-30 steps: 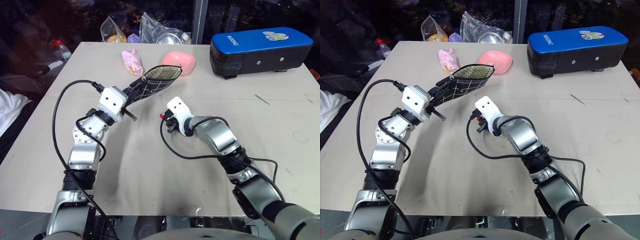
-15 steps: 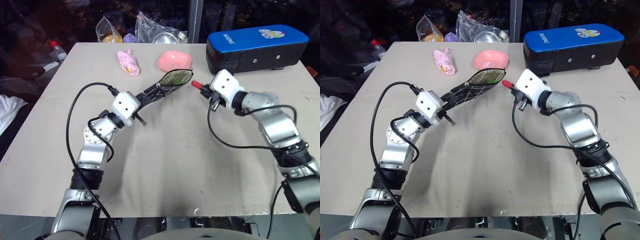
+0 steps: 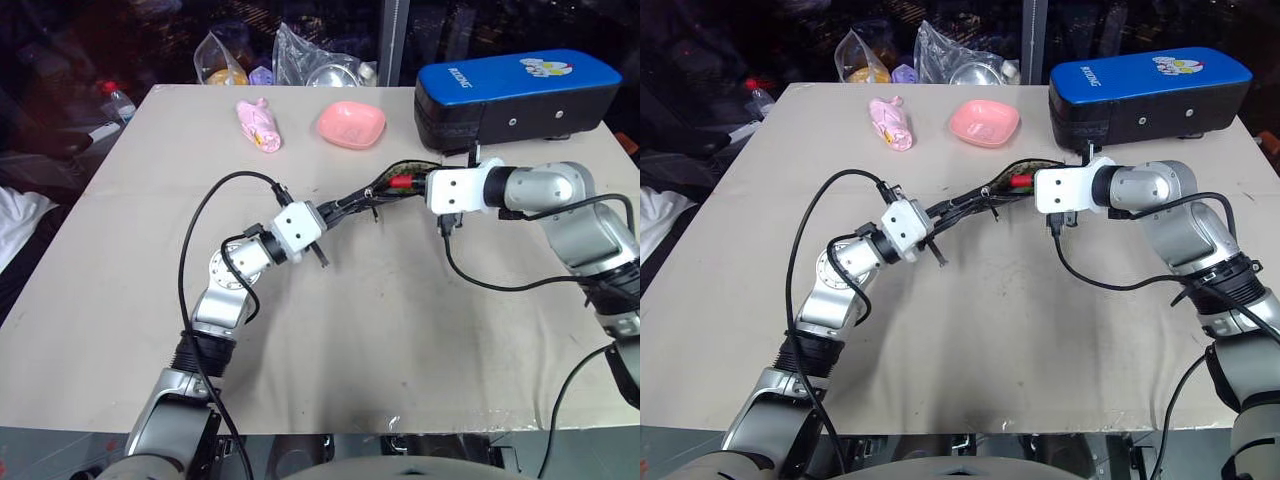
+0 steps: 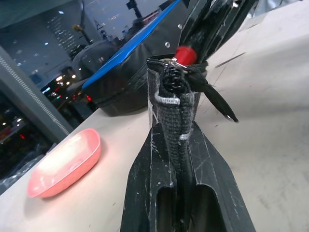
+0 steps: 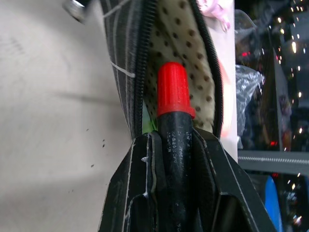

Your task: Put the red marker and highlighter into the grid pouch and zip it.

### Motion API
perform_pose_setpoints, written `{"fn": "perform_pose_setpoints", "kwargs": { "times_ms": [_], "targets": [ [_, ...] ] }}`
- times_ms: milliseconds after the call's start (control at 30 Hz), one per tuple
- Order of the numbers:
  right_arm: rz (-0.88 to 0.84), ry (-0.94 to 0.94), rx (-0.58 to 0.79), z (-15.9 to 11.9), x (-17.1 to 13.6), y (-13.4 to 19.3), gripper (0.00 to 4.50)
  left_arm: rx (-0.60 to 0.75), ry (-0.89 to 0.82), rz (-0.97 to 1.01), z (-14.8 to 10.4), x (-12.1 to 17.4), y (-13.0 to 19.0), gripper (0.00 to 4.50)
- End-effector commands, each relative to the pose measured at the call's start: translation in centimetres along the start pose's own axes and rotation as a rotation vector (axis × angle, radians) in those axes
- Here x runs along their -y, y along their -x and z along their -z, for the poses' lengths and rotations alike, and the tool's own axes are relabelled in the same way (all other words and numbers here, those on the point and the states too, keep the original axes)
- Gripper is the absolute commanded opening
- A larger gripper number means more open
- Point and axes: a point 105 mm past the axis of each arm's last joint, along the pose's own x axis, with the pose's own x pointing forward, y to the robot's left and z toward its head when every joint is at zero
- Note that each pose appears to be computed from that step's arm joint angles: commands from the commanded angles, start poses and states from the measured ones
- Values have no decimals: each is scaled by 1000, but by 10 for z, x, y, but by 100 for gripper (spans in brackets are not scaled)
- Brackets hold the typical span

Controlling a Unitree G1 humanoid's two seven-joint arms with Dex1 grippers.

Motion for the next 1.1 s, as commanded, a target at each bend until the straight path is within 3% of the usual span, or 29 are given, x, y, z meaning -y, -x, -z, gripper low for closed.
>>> {"fn": "perform_pose_setpoints", "kwargs": {
  "times_ms": [33, 200, 333, 433, 500, 667, 867, 1000, 1100],
  "targets": [
    [-1, 143, 56, -15, 9, 4, 23, 90, -66, 67, -23, 9, -8, 0],
    [-66, 272, 111, -15, -3, 2, 23, 120, -91, 134, -27, 15, -12, 0],
    [-70, 262, 174, -17, -7, 0, 23, 130, -95, 150, -28, 15, -13, 0],
    [-54, 213, 220, -20, -7, 0, 179, 132, -80, 147, -27, 15, -13, 0],
    [-4, 109, 236, -17, 2, 10, 223, 115, -74, 139, -22, 15, -13, 0],
    [98, -171, 246, -4, 26, 49, 444, 102, -35, 107, -17, 14, -13, 0],
    [170, -557, 222, 10, 34, 86, 448, 111, -12, 81, -19, 14, -18, 0],
    [10, -901, 431, -36, 9, 89, 448, 116, 9, 68, -19, 14, -20, 0],
    [-161, -1070, 476, -70, -33, 78, 448, 124, 25, 63, -20, 16, -24, 0]
  ]
}}
